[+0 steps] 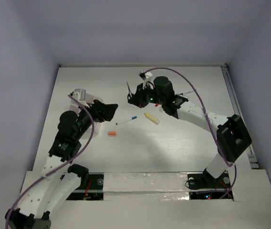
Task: Sort the stationery into containers
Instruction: Place the scissors in the storage box.
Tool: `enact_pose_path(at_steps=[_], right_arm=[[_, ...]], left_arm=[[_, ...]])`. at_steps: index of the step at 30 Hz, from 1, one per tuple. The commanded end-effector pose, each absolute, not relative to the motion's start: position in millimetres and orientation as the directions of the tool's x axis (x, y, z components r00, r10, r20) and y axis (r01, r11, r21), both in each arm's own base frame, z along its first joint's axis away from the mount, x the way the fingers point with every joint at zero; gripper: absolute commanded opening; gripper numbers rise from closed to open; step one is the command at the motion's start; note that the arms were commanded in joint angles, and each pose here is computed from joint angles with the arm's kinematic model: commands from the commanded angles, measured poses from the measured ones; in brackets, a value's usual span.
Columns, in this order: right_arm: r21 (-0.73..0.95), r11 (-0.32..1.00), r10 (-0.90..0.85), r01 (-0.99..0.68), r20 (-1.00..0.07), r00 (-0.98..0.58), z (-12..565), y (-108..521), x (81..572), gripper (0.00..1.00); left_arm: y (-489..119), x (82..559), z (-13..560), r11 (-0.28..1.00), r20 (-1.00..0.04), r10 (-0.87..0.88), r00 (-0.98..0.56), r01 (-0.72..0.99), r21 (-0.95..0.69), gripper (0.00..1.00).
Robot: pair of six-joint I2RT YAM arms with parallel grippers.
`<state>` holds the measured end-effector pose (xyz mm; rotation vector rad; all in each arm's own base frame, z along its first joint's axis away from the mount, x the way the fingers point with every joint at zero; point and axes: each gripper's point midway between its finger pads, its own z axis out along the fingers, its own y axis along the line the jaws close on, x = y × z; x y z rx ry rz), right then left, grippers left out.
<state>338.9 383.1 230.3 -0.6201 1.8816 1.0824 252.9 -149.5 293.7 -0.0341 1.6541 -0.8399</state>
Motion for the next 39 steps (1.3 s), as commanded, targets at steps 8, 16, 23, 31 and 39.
enact_pose_path(at_steps=[8, 16, 23, 31, 39], right_arm=[[0.290, 0.456, -0.034, -0.842, -0.939, -0.342, 250, 386, 306, 0.00], [0.255, 0.451, -0.069, -0.855, -0.946, -0.318, 246, 393, 294, 0.00], [0.247, 0.439, -0.084, -0.864, -0.946, -0.313, 243, 395, 289, 0.00], [0.241, 0.443, -0.101, -0.864, -0.944, -0.315, 239, 397, 288, 0.00], [0.238, 0.442, -0.116, -0.865, -0.941, -0.318, 235, 397, 287, 0.00]], left_arm=[[-185, 305, 276, 0.641, -0.753, -0.534, -0.385, 0.396, -0.657, 0.70], [-204, 323, 272, 0.597, -0.723, -0.543, -0.428, 0.408, -0.691, 0.56], [-201, 337, 257, 0.635, -0.726, -0.539, -0.427, 0.360, -0.684, 0.48], [-210, 342, 251, 0.620, -0.717, -0.531, -0.452, 0.369, -0.692, 0.33], [-217, 346, 252, 0.613, -0.720, -0.527, -0.451, 0.385, -0.690, 0.31]])
